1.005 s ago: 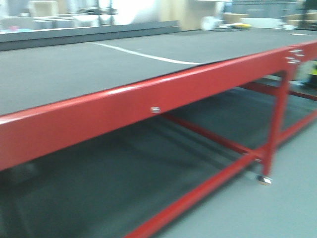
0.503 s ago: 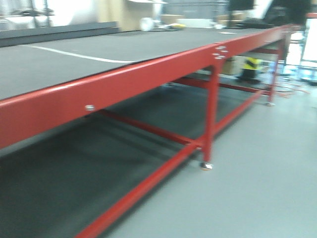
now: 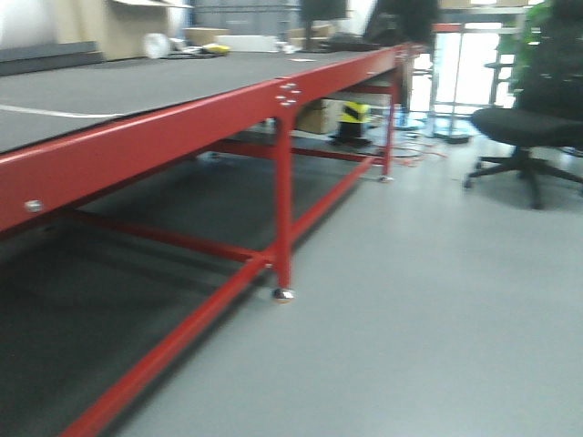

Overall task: Grab PVC pipe and place in blue bin
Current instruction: 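Drive the base away from the table holding both pipes, then drive the base toward the shelf of blue bins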

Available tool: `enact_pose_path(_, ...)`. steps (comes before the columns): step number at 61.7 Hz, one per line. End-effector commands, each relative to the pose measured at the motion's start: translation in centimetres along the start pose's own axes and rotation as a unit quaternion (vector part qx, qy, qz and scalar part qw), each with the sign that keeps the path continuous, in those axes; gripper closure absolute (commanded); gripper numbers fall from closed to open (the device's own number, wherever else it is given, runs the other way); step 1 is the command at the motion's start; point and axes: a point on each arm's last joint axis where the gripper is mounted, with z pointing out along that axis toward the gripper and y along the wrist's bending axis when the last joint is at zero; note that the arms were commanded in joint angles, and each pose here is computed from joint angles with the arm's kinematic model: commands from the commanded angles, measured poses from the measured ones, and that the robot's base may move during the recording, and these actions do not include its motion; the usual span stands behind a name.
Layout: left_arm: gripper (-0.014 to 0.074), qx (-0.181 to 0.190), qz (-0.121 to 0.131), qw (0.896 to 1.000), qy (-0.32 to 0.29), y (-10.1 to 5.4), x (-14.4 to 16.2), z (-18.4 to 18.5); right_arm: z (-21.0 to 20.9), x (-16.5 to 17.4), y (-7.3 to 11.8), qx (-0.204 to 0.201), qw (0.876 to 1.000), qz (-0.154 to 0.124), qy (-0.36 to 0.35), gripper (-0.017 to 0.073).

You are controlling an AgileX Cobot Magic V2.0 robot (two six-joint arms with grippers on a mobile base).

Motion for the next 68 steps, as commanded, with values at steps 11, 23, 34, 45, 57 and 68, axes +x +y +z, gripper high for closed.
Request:
enact_pose_path(11, 0.0704, 0.000, -0.003, 1.000, -0.019, 0.01, -0.39, -0.16, -0.06, -0.21, -0.01, 0.001, 1.000, -0.001, -0.013, 0.0728)
enact_pose_path(23, 0.0704, 0.000, -0.003, 1.000, -0.019, 0.01, -0.39, -0.16, -0.06, -0.21, -0.01, 0.001, 1.000, -0.001, -0.013, 0.0728)
enact_pose_path(34, 0.0704, 0.000, -0.003, 1.000, -0.019, 0.01, -0.39, -0.16, -0.06, -0.21, -0.01, 0.001, 1.000, -0.001, -0.013, 0.0728)
enact_pose_path(45, 0.0704, 0.000, -0.003, 1.000, -0.019, 0.01, -0.39, -0.16, -0.06, -0.21, -0.01, 0.001, 1.000, -0.001, -0.013, 0.0728)
enact_pose_path(57, 0.0704, 0.000, -0.003, 1.000, -0.019, 0.01, -0.39, -0.16, -0.06, -0.21, -0.01, 0.001, 1.000, -0.001, -0.013, 0.0728)
enact_pose_path(68, 0.0704, 0.000, -0.003, 1.000, -0.019, 0.01, -0.39, -0.16, -0.06, -0.21, -0.01, 0.001, 1.000, -0.001, -0.013, 0.0728)
